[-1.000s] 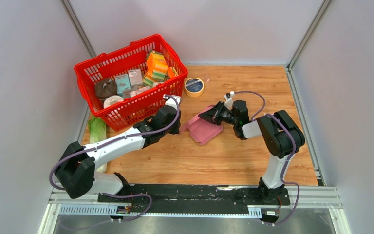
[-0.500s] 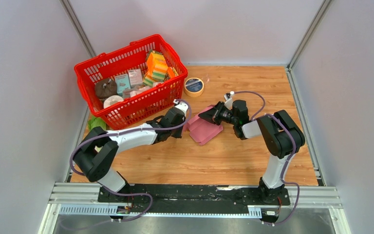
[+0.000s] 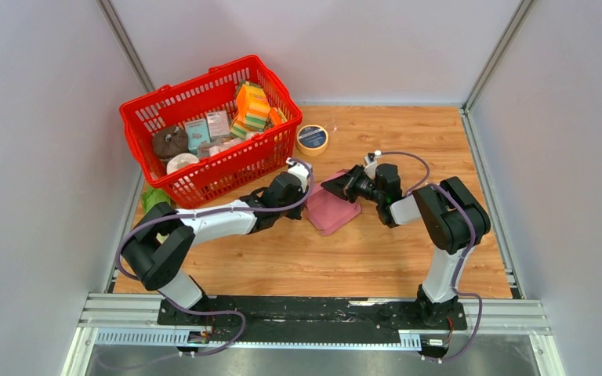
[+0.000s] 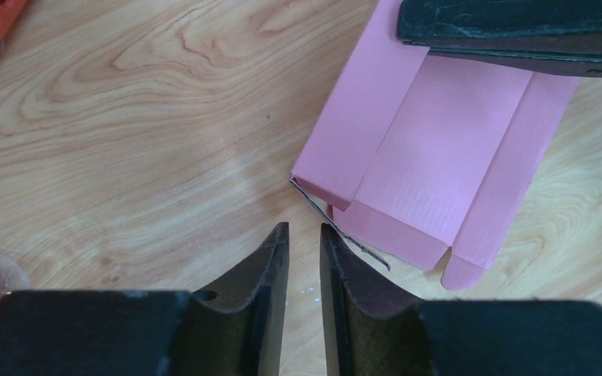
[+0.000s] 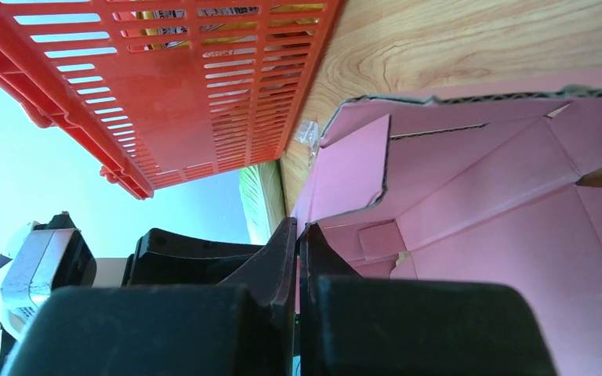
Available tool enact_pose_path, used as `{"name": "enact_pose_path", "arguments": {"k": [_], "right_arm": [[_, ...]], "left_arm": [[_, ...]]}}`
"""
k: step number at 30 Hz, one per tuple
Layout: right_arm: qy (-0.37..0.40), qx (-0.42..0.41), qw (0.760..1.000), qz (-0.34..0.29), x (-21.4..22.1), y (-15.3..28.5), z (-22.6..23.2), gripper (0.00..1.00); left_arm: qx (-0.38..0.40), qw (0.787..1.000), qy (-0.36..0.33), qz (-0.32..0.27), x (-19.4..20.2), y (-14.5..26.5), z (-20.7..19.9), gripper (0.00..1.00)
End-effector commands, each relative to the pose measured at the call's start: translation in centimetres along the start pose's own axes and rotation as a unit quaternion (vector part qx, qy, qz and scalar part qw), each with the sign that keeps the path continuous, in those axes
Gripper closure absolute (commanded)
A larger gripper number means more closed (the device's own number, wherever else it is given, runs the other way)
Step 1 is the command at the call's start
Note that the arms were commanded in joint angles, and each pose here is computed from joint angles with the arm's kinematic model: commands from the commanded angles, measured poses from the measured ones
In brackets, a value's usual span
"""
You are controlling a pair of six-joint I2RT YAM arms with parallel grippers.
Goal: Fold the paper box
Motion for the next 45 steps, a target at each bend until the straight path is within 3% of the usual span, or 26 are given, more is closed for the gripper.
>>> {"name": "enact_pose_path", "arguments": {"k": [1,14,23,36,45], "right_arm": [[-0.01,0.006,1.0,0.0,0.7,0.1,-0.9,1.0],[0.02,0.021,1.0,0.004,0.9,0.3,-1.4,1.0],[0.014,0.024,1.0,0.005,1.0,0.4,-1.6,0.98],[0.011,0.033,0.999,0.009,2.0,0.4,-1.6,0.99],[0.014,0.035,0.999,0.01,2.2,0.5,-1.7,0.99]], "left_arm": [[0.036,0.998,0.009,-0.054,-1.9,-0.2,-1.8,0.68],[0.055,0.997,-0.011,-0.058,-0.1,0.8,-1.5,0.55],[0.04,0.996,-0.002,-0.081,-1.5,0.6,-1.4,0.46],[0.048,0.991,0.012,-0.126,-5.4,0.7,-3.0,0.47],[0.039,0.993,0.003,-0.112,-4.9,0.6,-2.7,0.47]]}}
Point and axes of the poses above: each gripper's point midway between its finger pads, its own y axis back along the fingers, its own z axis along the line the jaws close on, x = y × z, the point moved 1 cm from there along y, back along the fingers, and after that the axes turned 13 degrees about y, right-handed, at the moved point
